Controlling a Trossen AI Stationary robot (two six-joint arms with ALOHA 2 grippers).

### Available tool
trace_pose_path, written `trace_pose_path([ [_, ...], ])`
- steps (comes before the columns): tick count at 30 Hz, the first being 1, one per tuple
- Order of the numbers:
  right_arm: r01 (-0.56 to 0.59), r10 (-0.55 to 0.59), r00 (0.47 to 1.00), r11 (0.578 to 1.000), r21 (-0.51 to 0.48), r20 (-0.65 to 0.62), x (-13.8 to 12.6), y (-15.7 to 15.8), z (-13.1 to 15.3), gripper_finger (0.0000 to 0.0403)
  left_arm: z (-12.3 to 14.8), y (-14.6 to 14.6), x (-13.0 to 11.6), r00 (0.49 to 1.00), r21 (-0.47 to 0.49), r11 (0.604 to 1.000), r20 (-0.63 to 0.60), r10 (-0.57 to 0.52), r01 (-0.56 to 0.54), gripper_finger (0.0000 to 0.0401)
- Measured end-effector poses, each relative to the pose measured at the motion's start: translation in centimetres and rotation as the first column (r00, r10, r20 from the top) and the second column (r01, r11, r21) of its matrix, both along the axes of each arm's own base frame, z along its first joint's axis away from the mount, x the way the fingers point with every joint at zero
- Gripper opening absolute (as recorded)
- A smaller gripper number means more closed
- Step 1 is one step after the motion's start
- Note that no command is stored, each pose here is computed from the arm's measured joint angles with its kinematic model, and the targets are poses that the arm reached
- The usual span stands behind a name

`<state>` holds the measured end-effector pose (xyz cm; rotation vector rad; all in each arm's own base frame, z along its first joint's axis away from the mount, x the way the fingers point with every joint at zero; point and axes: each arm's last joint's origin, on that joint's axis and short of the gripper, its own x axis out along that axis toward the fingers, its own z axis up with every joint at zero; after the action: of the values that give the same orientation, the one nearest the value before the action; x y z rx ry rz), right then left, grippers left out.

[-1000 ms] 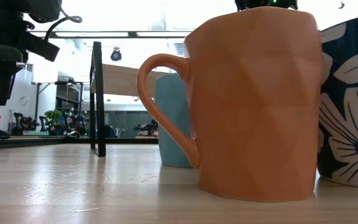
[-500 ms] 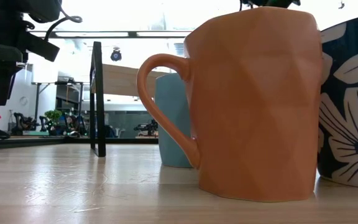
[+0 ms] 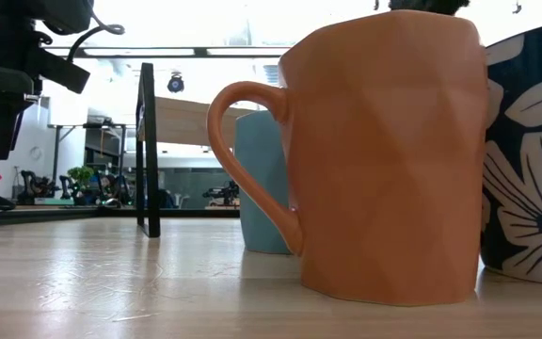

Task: Stack small to large cups/mugs on shelf
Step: Put the white mug on the shelf

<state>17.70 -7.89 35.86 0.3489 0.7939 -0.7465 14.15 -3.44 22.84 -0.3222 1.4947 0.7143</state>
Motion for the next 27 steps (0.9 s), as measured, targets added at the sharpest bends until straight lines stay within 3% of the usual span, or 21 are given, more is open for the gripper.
trace_pose_path([
  [9,-0.138,0.135,0.989,0.989,0.044,0.056,-4.6,5.3,-3.7,0.0159,0.0,-0.1,0.0,1.0,-0.003,1.0,0.001,0.001,-0.001,0.0331],
  [17,-0.237,0.219,0.955,0.969,0.072,0.199,-8.7,7.3,-6.8,0.0143,0.0,-0.1,0.0,1.0,-0.012,1.0,0.0,0.004,-0.004,0.0331],
  [27,-0.447,0.363,0.847,0.882,0.149,0.389,-7.8,9.0,-14.1,0.0142,0.0,-0.1,0.0,1.0,-0.014,1.0,0.002,0.011,-0.011,0.0331],
])
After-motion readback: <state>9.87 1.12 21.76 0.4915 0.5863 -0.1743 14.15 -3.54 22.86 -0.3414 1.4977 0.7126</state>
